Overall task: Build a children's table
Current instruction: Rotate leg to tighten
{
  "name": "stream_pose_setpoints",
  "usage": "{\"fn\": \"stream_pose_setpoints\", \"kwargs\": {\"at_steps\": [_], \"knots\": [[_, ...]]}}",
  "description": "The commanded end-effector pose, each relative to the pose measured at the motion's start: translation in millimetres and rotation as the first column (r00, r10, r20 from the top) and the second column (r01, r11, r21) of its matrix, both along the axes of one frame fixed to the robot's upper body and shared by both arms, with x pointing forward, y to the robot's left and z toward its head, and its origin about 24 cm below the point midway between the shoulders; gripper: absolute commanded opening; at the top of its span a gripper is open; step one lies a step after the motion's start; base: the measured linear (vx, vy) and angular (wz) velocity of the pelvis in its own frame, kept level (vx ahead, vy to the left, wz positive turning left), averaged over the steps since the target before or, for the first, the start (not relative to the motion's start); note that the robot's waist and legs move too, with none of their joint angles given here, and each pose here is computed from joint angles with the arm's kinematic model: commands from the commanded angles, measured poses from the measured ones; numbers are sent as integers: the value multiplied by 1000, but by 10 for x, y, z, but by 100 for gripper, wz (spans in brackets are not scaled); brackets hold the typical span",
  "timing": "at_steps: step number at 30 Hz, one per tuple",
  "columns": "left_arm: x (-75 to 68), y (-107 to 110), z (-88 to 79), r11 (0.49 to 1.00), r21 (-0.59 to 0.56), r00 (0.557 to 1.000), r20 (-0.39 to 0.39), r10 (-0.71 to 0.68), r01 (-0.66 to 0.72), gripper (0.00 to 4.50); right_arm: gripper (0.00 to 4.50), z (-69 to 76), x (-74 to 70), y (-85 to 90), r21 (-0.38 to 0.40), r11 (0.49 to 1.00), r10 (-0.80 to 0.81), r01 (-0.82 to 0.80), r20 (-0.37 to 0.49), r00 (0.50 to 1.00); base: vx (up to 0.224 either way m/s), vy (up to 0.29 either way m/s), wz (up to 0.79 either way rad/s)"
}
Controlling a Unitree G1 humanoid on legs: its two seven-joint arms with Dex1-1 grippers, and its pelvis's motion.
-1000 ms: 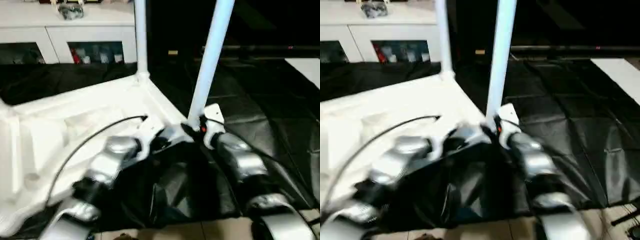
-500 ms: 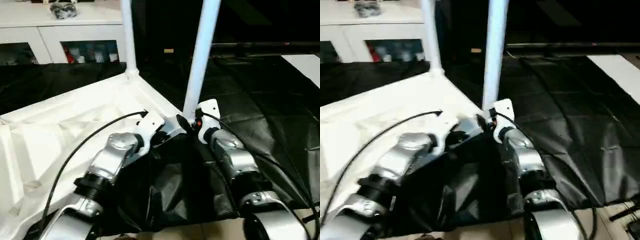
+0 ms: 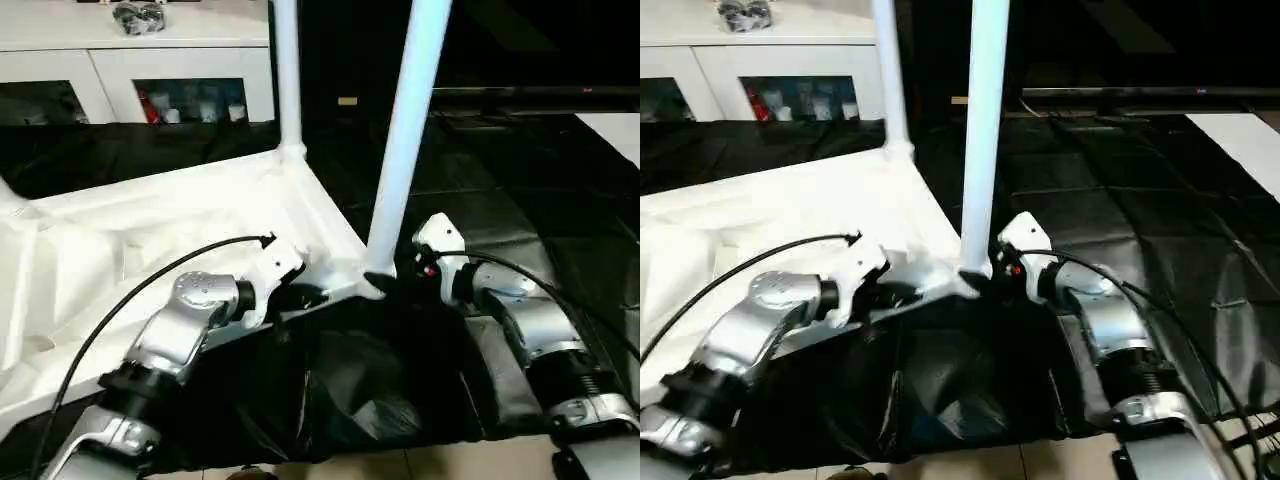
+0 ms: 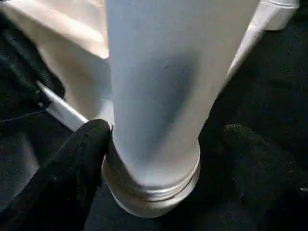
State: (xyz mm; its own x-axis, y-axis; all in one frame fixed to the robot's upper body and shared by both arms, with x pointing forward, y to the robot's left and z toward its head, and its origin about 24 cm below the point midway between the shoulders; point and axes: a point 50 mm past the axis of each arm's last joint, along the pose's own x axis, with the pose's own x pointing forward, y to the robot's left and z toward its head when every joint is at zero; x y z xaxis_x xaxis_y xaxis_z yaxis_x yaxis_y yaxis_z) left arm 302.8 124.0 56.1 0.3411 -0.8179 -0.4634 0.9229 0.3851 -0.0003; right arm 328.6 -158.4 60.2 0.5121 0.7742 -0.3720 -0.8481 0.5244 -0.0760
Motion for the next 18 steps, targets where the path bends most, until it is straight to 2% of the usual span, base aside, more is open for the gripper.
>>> {"fn": "stream_pose_setpoints", "kwargs": {"at_steps": [1, 9, 10, 12, 14, 16, 18], "knots": [[-35, -100, 129, 994, -58, 995, 38, -88, 90, 0, 408, 15, -6, -43, -16, 1000, 11, -11, -14, 1000, 0, 0, 0], [-75, -83, 140, 991, -56, 993, 22, -118, 119, 0, 408, 8, -40, 27, -12, 996, 89, -89, -37, 995, 0, 0, 0], [-78, -85, 139, 991, -57, 993, 21, -120, 121, 0, 393, 5, -34, 37, -11, 996, 89, -89, -35, 995, 0, 0, 0], [-85, -88, 136, 991, -58, 992, 18, -122, 123, 0, 393, 4, -26, 48, -8, 996, 89, -89, -35, 995, 0, 0, 0], [-94, -89, 132, 990, -57, 992, 15, -125, 126, 0, 365, 3, -14, 52, -12, 996, 86, -86, -25, 996, 0, 0, 0], [-98, -88, 131, 990, -56, 992, 14, -126, 127, 0, 359, 1, -11, 53, -11, 996, 86, -86, -26, 996, 0, 0, 0], [-106, -85, 129, 990, -54, 992, 11, -129, 129, 0, 334, -5, -16, 59, -9, 996, 92, -93, -33, 995, 0, 0, 0]]}}
